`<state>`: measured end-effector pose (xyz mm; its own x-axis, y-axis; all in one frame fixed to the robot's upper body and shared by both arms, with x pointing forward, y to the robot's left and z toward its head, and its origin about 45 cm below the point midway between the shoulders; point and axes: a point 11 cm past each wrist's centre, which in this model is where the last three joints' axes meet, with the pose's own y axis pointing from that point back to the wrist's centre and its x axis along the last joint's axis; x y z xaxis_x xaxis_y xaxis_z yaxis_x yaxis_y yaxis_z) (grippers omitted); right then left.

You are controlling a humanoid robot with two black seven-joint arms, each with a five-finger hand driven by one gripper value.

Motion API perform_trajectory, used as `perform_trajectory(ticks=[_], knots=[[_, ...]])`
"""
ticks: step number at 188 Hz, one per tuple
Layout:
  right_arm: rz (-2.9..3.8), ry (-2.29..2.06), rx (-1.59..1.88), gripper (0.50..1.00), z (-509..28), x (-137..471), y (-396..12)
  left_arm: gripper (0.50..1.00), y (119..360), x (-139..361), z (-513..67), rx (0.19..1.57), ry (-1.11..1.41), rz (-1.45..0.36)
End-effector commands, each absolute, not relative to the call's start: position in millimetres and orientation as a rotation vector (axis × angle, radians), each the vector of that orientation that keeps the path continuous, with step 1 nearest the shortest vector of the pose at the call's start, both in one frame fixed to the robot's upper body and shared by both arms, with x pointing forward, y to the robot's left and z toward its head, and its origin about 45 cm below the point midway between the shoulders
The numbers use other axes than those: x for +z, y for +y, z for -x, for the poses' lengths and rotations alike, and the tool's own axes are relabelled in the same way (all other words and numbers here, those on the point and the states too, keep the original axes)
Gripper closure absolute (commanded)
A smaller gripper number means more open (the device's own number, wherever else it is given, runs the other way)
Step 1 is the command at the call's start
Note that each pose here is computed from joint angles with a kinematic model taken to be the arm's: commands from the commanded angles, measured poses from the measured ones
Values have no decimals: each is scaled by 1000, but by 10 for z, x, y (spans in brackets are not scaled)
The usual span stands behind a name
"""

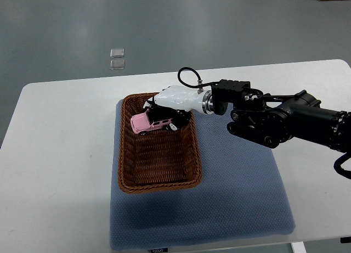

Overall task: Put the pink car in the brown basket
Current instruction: 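Open the right hand and raise it away from the basket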

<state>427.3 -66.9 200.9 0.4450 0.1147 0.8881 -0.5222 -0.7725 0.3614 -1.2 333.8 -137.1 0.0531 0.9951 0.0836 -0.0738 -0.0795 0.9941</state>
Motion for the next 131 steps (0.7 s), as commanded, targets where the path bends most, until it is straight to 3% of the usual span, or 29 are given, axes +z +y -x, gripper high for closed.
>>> perform_trajectory(ticks=[1,16,64,94,131], knots=[[-2085,-343,1349,615,-4282,2017,-682,500,3337,-1371,21,1259,1077,-1242],[-2079,-355,1347,591,-4306,2027,-715,500,3337,-1371,21,1259,1077,-1242],[-2120,-605,1310,591,-4582,2425,-938,500,3337,-1371,22,1258,1076,-1243],[-2218,-992,1125,591,-4876,2859,-1404,500,3337,-1371,22,1258,1076,-1243],[-2231,-1382,722,591,-4988,2671,-2225,500,3337,-1371,22,1258,1076,-1243]])
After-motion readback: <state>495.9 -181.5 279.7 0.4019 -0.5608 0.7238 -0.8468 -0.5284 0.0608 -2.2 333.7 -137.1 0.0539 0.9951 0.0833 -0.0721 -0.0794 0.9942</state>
